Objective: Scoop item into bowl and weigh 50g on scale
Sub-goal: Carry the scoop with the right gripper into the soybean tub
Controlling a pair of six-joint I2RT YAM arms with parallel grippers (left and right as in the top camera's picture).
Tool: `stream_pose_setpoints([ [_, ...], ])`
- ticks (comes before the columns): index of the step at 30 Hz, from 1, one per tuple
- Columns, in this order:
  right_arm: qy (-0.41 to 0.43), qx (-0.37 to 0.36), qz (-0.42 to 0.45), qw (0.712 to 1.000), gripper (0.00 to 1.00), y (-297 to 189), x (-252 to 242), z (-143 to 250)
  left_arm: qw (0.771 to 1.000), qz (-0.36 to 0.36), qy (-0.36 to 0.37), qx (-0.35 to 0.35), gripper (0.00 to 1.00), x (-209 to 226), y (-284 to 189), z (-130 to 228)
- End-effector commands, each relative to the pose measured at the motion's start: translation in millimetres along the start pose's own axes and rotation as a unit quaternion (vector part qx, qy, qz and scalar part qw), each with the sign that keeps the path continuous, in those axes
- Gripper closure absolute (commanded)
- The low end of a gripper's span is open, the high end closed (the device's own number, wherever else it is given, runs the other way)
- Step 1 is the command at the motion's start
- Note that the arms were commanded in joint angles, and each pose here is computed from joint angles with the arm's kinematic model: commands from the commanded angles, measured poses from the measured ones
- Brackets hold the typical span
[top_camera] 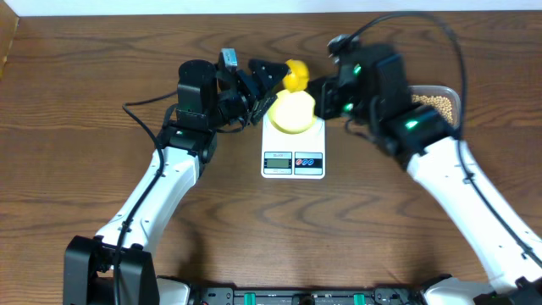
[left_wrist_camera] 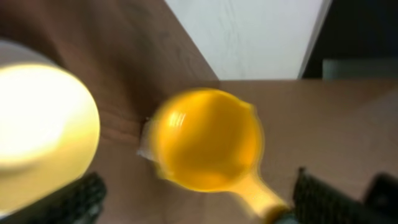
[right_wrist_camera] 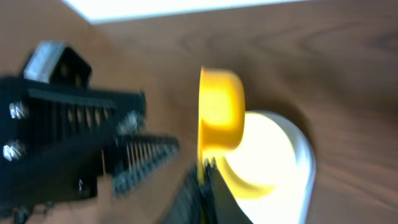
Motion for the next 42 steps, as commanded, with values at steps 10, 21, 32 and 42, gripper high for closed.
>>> stream_pose_setpoints([
  [10, 0.034, 0.056, 0.223, 0.973, 0.99, -94, -95, -22, 0.986, -0.002, 0.166, -0.014, 0.01, -4, -6, -7],
  [21, 0.094, 0.15, 0.301, 0.937, 0.99, -104, -199, 4, 0.985, -0.005, 0.174, -0.012, 0.01, -2, -6, -7],
  [32, 0.101, 0.234, 0.298, 0.92, 0.99, -51, -263, 31, 0.985, -0.024, 0.173, -0.001, 0.01, 6, -6, -4],
  [42, 0.096, 0.278, 0.286, 0.912, 0.99, -14, -292, 53, 0.985, -0.024, 0.173, -0.001, 0.01, 6, -6, -4],
])
Point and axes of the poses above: each gripper's point midway between its finger pads, its own y axis out along the fingers, its own x axis along the line the jaws close on, z = x × y, the point moved 6 cm from there along -y, back along the fingers, and after that the axes turned 2 degrees about -y, right-handed, at the moved point
